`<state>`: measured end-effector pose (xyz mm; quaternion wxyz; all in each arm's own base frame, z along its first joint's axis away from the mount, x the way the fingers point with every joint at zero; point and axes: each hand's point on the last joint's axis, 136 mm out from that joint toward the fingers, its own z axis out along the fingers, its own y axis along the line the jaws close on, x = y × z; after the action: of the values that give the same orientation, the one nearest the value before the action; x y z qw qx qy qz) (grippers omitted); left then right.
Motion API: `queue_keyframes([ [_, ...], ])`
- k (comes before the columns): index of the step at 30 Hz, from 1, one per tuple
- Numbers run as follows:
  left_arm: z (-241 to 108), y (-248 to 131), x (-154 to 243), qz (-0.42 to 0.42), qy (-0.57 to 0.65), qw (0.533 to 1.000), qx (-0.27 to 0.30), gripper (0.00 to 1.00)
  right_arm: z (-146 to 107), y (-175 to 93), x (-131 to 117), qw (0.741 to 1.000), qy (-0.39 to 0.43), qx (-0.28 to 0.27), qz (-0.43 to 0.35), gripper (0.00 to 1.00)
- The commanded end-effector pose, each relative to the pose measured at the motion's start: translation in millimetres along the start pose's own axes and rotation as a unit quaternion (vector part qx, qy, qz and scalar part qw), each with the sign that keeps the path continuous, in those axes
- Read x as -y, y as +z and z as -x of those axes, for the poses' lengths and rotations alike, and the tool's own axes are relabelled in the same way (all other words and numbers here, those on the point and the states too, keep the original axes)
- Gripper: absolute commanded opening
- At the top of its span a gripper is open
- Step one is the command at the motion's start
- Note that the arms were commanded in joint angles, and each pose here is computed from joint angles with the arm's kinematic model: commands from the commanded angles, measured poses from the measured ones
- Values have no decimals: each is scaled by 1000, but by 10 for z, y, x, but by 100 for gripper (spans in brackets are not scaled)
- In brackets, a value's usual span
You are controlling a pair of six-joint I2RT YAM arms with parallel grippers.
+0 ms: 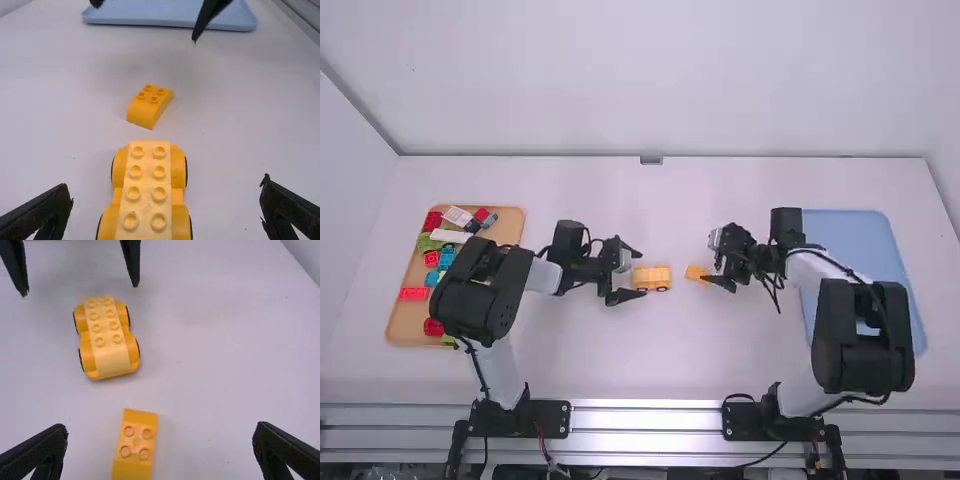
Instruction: Assemble lego blocks to make yellow taxi
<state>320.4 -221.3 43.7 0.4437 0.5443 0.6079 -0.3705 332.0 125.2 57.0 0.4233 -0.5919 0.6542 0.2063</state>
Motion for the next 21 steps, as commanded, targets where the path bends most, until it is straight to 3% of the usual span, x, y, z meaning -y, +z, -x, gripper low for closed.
queue_keyframes([
  [1, 26, 17, -12, -7, 0, 1000, 7, 99, -200, 114, -184, 998, 62, 15, 0, 99],
  [7, 29, 16, -14, -7, 0, 1000, 7, 99, -424, 229, -116, 990, 123, 46, -54, 99],
  [13, 19, 18, 0, -8, -3, 1000, 6, 99, -543, 370, -140, 988, 134, 62, -33, 99],
  [15, 15, 17, 7, -9, -4, 1000, 6, 99, -577, 396, -129, 989, 134, 59, -29, 91],
  [19, 12, 18, 11, -10, -5, 1000, 6, 99, -645, 443, -166, 991, 128, 49, -9, 66],
  [21, 12, 18, 11, -10, -5, 1000, 5, 99, -651, 446, -183, 991, 125, 47, -3, 61],
])
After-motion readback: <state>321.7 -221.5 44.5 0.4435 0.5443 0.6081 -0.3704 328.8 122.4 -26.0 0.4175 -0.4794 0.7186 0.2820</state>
